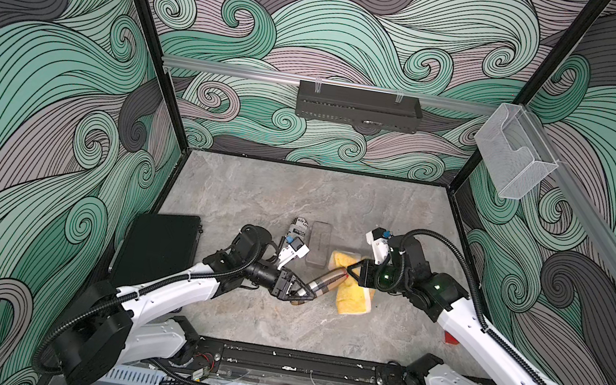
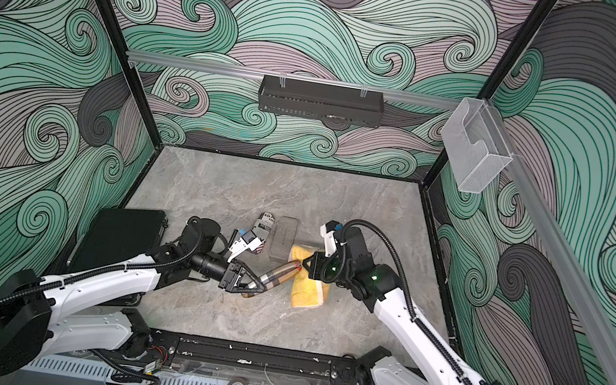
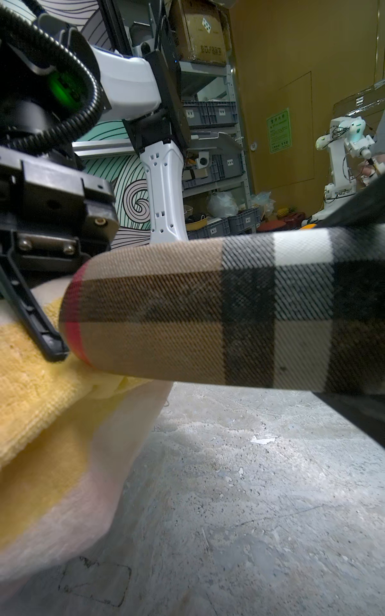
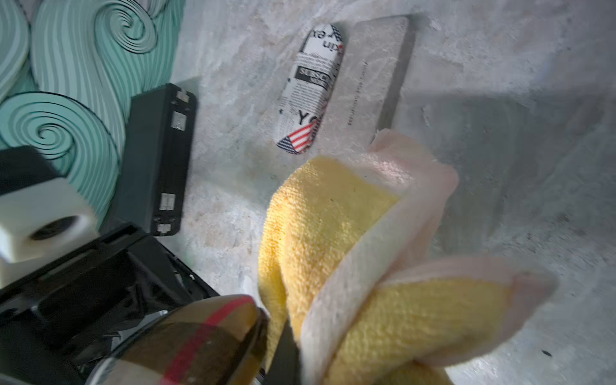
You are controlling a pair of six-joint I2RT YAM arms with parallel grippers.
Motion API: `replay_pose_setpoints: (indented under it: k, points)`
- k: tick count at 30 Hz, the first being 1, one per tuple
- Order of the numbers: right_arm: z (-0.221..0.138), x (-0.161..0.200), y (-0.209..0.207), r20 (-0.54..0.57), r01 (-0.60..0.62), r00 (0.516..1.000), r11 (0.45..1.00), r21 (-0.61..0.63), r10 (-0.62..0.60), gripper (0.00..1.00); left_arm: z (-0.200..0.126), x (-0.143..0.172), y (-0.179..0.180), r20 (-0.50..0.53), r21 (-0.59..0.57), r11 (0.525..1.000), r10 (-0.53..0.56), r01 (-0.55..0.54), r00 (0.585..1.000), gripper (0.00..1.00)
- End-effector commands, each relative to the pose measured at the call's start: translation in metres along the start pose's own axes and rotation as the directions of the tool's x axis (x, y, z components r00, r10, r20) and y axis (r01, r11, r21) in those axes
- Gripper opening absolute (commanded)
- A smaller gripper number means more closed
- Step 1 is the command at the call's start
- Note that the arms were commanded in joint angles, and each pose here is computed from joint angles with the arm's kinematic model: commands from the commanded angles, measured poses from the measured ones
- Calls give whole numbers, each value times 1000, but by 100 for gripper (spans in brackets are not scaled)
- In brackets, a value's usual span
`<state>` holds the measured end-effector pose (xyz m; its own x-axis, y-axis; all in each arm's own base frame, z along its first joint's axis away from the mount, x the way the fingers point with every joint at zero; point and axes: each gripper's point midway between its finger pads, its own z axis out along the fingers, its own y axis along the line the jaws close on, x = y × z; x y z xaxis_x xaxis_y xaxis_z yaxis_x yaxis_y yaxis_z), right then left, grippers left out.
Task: Wipe the eyeglass case
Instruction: Wipe the dirt from the eyeglass case.
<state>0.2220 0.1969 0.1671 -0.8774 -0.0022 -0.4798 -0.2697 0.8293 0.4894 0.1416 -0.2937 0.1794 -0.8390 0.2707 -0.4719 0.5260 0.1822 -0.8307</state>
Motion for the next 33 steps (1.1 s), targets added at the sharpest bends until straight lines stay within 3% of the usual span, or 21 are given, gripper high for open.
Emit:
replay_pose_setpoints:
  k: [1,6,10,12,16,21,29,33]
  points:
    - [-4,13,-39,-27,28,999,980,198,-23,0,-7,-17,-27,35,18,994,103,-103,994,48]
    - [-24,13,-78,-25,53,999,906,419,-47,0,-11,-21,-29,39,-18,995,98,-98,994,48]
    - [-37,4,-79,10,25,999,895,445,-33,0,-12,-21,1,-7,-242,967,77,-77,997,46]
    - [-42,-5,-70,36,22,999,909,415,-41,0,-8,-20,9,-48,-336,933,118,-128,992,46]
    - [-54,-23,-48,69,61,994,938,341,-90,0,1,-15,21,-130,-485,841,201,-239,971,47]
    - [-55,-34,1,5,139,990,984,112,-141,0,2,-13,35,-217,-602,722,263,-341,940,47]
    - [-44,-42,51,-81,217,970,967,-131,-229,0,-6,-18,47,-381,-733,428,386,-529,840,47]
    - [-39,-47,64,-92,239,961,951,-196,-260,0,-2,-18,49,-442,-733,346,412,-585,797,47]
